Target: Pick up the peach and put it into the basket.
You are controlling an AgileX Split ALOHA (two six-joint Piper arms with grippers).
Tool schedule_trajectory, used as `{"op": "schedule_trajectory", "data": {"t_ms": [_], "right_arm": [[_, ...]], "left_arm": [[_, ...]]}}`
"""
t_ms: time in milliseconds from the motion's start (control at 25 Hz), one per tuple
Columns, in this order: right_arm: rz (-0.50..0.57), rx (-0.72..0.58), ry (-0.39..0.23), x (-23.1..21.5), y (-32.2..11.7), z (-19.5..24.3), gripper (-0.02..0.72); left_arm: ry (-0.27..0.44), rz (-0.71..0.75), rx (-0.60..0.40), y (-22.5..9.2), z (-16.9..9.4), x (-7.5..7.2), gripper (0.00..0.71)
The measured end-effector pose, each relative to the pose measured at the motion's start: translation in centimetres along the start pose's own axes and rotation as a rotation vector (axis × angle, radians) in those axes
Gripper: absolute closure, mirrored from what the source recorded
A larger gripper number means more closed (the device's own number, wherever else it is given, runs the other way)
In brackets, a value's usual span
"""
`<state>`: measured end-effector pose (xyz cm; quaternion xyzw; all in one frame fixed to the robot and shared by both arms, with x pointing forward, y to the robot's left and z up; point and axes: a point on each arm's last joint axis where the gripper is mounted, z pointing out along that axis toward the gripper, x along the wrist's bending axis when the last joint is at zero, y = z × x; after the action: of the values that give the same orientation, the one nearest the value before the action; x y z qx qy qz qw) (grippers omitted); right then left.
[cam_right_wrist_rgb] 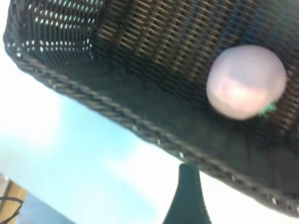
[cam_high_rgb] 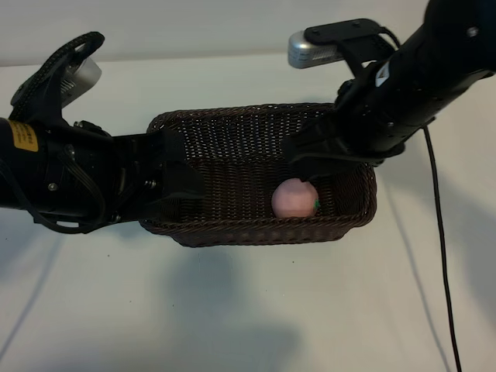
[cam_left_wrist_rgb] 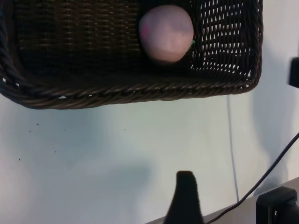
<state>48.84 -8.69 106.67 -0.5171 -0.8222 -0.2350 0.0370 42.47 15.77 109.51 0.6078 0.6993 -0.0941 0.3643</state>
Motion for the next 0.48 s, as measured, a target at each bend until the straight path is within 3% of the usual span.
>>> {"op": "schedule_trajectory", "data": {"t_ms": [480], "right_arm": [[-0.013,0.021,0.013,1.7,-1.8,-3.1,0.152]], "left_arm": [[0.000,0.000,0.000,0.0,0.0,0.0,0.151]]}}
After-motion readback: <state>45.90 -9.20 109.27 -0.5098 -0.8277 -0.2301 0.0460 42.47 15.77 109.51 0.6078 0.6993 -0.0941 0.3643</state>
